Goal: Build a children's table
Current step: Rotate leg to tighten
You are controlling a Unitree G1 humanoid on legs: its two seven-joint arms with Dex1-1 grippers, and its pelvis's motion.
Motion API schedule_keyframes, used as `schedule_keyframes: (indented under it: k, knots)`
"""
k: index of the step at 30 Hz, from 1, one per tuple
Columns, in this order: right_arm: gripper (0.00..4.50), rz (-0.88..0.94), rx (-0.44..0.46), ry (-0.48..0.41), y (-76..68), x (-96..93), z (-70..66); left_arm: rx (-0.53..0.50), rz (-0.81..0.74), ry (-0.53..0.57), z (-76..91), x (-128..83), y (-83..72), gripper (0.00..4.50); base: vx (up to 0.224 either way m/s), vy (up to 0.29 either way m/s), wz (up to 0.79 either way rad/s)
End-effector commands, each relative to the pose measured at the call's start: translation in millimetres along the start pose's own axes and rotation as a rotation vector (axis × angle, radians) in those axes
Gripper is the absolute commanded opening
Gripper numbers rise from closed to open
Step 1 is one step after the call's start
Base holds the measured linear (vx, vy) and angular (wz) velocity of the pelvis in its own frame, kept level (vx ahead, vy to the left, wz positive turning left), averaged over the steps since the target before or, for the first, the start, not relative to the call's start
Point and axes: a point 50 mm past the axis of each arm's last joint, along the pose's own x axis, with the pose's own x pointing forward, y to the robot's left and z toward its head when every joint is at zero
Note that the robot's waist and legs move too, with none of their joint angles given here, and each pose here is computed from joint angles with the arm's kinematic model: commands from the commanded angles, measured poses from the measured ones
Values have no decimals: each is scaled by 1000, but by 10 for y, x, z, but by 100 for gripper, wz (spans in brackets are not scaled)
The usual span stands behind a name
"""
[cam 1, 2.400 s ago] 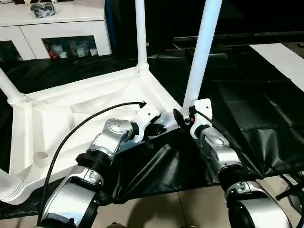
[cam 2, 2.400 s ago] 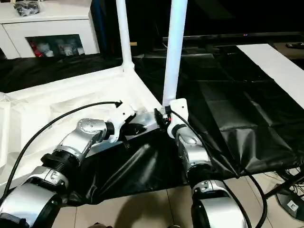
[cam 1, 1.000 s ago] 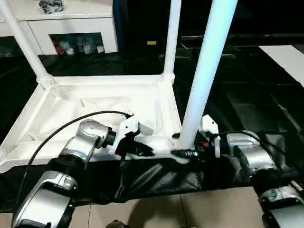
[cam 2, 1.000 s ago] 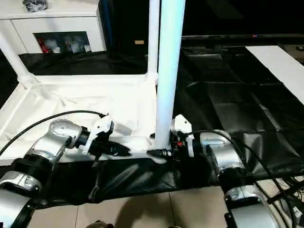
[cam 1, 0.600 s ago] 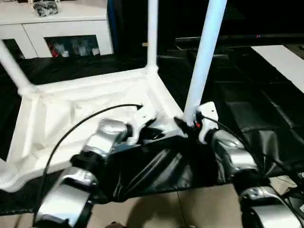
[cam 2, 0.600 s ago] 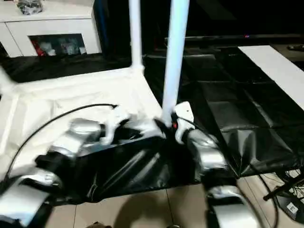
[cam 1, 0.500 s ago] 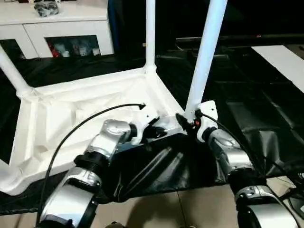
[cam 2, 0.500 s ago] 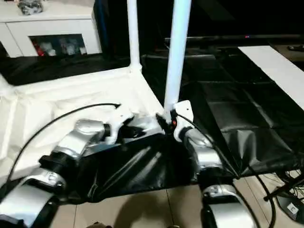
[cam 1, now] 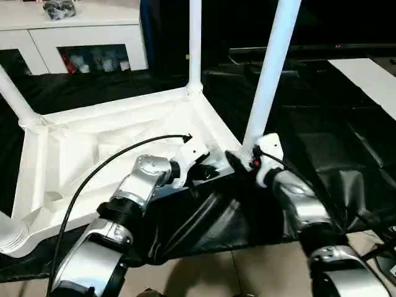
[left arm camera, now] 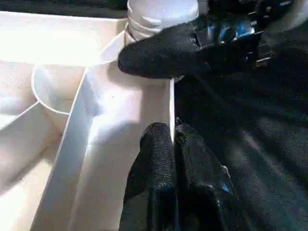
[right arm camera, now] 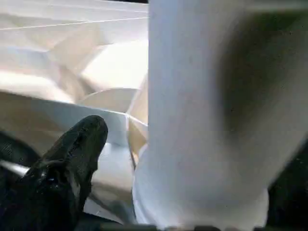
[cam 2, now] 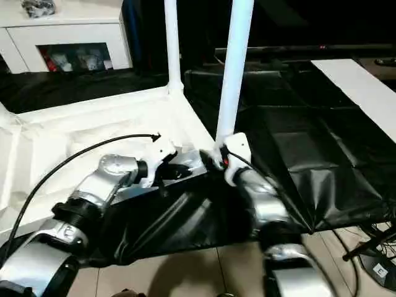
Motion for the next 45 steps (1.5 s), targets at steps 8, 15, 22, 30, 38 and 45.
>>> schedule_keyframes:
  k: [8, 15, 22, 30, 38, 45]
  knots:
    - [447, 518, -127, 66, 154, -235, 31, 113, -297, -64, 89, -111, -135, 0, 0, 0, 0]
    - [407, 724, -129, 145, 177, -338, 55, 142, -399, -17, 42, -228, -129, 0, 0, 0, 0]
    - [341, 796, -149, 198, 203, -357, 21, 160, -435, 15, 19, -279, -113, 0, 0, 0, 0]
    - [280, 837, -114, 195, 253, -365, 17, 158, -453, 33, -15, -313, -108, 0, 0, 0, 0]
    - [270, 622, 8, 101, 255, -239, 1, 129, -307, 43, -2, -182, -59, 0, 0, 0, 0]
    - [270, 136, 53, 99, 215, 60, -106, 54, -87, -26, 181, 198, -96, 0, 0, 0, 0]
